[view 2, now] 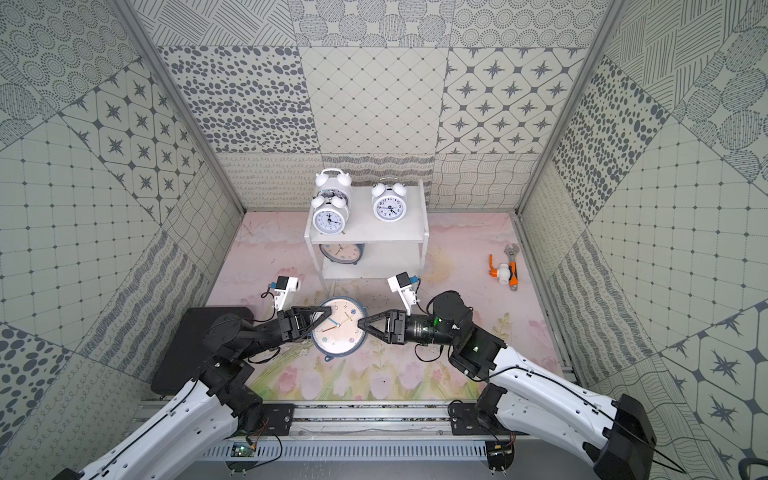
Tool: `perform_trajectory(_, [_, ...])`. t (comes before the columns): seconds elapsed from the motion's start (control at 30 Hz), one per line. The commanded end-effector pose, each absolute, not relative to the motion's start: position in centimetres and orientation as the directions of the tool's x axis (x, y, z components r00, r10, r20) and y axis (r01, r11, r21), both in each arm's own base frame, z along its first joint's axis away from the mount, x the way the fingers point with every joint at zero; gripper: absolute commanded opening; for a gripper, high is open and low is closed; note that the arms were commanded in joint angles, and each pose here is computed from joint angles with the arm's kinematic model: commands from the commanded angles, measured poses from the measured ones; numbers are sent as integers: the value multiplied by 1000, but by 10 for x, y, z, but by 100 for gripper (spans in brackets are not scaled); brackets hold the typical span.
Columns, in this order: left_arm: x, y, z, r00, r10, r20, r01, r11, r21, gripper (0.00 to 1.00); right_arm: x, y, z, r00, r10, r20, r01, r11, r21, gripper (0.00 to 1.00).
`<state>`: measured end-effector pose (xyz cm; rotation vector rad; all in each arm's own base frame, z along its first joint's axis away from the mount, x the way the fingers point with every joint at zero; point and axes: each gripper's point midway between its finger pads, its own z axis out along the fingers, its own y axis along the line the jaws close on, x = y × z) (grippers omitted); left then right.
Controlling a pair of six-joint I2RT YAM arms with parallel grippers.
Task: Place the alarm clocks on the shelf by style
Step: Pick up the alarm from the center of the board.
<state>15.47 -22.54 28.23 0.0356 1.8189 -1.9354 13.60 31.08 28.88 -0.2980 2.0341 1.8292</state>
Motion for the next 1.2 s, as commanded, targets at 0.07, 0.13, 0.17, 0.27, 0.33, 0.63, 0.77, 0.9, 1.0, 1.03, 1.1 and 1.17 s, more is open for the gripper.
perform_trajectory(0.07, [161,-216,300,-849,-423,-315,374,-62,-925,24,154,320,295,-857,175,-485,-459,170,872,61])
perform_trajectory(0.13, [167,-211,298,-831,-473,-294,363,-61,-930,25,152,323,297,-841,184,-509,-480,179,859,71])
perform_trajectory(0.17, [169,-208,298,-821,-492,-288,364,-64,-929,25,153,324,297,-834,195,-516,-484,190,854,73])
perform_trajectory(0.27, [173,-199,301,-789,-552,-269,370,-77,-926,23,150,328,296,-812,242,-531,-492,205,846,76])
perform_trajectory(0.33, [176,-193,301,-766,-587,-262,377,-80,-923,23,147,326,295,-784,295,-546,-499,226,837,77])
perform_trajectory(0.63, [177,-187,296,-756,-614,-225,356,-98,-929,23,147,324,283,-751,445,-488,-450,195,871,68])
perform_trajectory(0.77, [175,-188,295,-764,-604,-228,356,-99,-929,23,145,331,285,-759,426,-492,-457,191,869,59])
perform_trajectory(0.9, [174,-189,294,-770,-596,-229,353,-99,-930,23,144,333,286,-767,423,-482,-453,175,874,58])
perform_trajectory(1.0, [174,-190,290,-774,-594,-221,345,-102,-933,23,143,336,285,-777,413,-474,-448,165,879,52])
perform_trajectory(1.03, [174,-190,290,-775,-592,-222,345,-102,-933,23,141,337,286,-782,408,-471,-449,155,880,48])
perform_trajectory(1.1, [173,-190,289,-777,-588,-225,346,-101,-933,24,138,339,289,-790,395,-470,-458,131,880,42])
perform_trajectory(1.17, [173,-191,288,-781,-581,-230,346,-96,-933,29,137,340,290,-795,387,-468,-459,122,880,37])
